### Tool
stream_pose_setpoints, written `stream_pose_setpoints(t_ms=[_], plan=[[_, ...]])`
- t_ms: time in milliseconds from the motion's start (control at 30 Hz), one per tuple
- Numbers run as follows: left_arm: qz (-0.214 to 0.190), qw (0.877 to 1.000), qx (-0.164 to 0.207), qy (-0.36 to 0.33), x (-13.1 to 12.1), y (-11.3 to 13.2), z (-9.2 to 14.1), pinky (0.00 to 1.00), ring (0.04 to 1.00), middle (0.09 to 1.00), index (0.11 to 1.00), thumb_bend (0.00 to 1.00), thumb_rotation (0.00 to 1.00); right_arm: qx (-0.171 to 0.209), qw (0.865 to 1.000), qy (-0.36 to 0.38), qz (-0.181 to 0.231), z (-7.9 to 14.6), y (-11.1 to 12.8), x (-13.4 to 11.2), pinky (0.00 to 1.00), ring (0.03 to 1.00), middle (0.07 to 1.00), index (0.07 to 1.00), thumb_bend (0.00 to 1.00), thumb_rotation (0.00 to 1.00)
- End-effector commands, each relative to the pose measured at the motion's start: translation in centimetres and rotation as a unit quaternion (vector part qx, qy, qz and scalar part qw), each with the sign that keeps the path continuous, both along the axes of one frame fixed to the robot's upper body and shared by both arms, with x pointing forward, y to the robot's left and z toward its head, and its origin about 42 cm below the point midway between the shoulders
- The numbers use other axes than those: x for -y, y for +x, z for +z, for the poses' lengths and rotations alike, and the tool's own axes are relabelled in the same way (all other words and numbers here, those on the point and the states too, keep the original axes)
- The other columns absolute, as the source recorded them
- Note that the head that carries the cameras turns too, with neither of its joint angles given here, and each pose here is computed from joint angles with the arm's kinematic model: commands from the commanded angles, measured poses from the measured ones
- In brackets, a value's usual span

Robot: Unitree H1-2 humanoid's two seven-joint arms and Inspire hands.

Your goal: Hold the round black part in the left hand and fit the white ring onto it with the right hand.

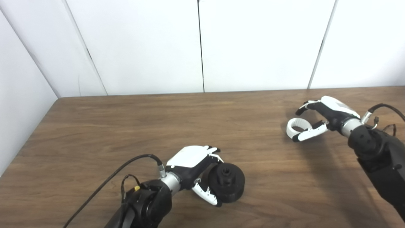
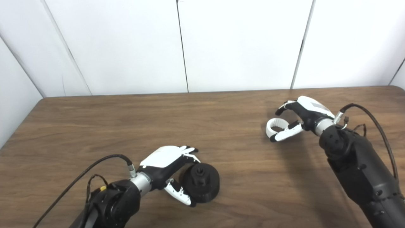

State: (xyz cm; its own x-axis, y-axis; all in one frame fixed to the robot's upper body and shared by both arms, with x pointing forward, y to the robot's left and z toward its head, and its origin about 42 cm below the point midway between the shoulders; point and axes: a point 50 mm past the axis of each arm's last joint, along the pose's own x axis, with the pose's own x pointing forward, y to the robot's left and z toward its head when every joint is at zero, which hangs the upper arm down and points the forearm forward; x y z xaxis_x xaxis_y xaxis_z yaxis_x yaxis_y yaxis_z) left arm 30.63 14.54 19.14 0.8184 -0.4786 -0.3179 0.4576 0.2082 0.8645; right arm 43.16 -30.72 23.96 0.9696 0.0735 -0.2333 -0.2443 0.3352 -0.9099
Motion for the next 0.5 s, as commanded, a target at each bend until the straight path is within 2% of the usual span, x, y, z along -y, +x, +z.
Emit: stream_pose_setpoints(t_ms=[0,233,467], plan=[[-0.004,1.000,0.001,0.002,0.08,0.29,0.10,1.00,1.000,0.972,0.687,0.83,0.20,0.042,0.999,-0.011,0.004,2.78,0.59,0.08,0.96,0.993,0.932,0.751,0.91,0.35],[-0.003,1.000,0.004,0.004,-0.07,0.25,0.18,1.00,1.000,0.972,0.685,0.83,0.20,0.036,0.999,-0.014,-0.006,2.04,0.95,0.22,0.96,0.993,0.934,0.759,0.91,0.36],[-0.005,1.000,0.010,0.003,-0.38,0.11,0.24,0.99,1.000,0.970,0.685,0.83,0.21,0.052,0.999,-0.003,-0.008,1.99,1.03,0.26,0.97,0.998,0.930,0.748,0.89,0.35]])
